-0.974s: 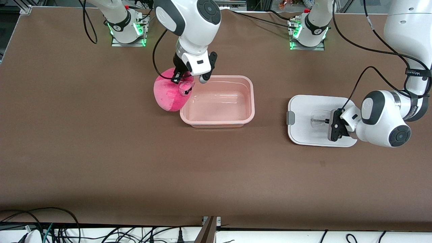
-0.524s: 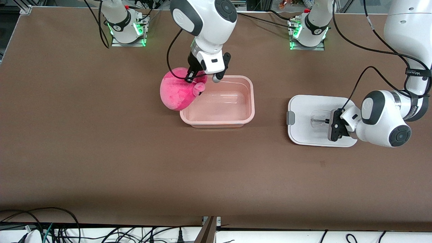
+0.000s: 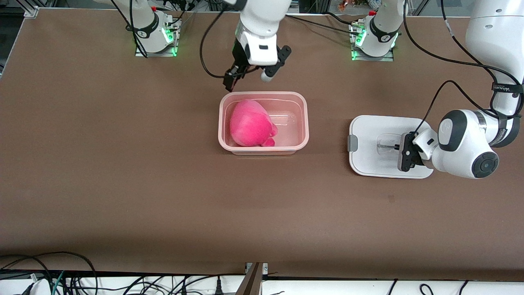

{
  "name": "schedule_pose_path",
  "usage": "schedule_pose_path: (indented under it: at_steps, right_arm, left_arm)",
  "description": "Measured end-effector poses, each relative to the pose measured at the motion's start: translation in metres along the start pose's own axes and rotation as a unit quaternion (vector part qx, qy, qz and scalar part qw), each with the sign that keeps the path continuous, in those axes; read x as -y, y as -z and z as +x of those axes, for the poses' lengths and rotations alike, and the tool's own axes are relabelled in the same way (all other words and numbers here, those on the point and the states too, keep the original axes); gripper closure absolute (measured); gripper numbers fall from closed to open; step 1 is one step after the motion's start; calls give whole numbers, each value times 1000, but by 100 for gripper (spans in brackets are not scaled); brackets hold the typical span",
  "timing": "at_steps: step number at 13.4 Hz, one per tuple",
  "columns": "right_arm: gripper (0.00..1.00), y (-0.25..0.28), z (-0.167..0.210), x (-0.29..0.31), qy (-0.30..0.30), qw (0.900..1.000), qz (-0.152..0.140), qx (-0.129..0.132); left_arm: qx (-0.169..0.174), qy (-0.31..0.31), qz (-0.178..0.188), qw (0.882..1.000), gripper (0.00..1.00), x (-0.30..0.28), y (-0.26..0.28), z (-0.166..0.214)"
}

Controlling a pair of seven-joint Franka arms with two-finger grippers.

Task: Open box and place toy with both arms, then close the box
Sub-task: 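Withdraw the right gripper while the left gripper lifts the lid toward the tub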

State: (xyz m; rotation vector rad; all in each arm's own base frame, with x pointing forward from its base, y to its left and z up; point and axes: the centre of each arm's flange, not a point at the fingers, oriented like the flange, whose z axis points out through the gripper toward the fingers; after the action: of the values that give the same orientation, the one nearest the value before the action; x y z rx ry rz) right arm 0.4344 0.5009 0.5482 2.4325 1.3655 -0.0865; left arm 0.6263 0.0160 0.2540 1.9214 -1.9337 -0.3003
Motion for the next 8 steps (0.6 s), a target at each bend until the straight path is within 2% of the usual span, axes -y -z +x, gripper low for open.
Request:
schedule_pose_path:
  at_steps: [2, 5, 8]
  right_arm:
    - [0, 12, -9, -17, -18, 1000, 2, -5]
    - [0, -6, -30, -89, -80, 996, 38, 4]
    - [0, -50, -87, -216, -184, 979, 85, 20]
  left_arm:
    - [0, 0, 1, 1000, 93, 0, 2, 0]
    - [6, -7, 20, 1000, 93, -9, 28, 12]
    - [24, 14, 26, 999, 93, -37, 75, 53]
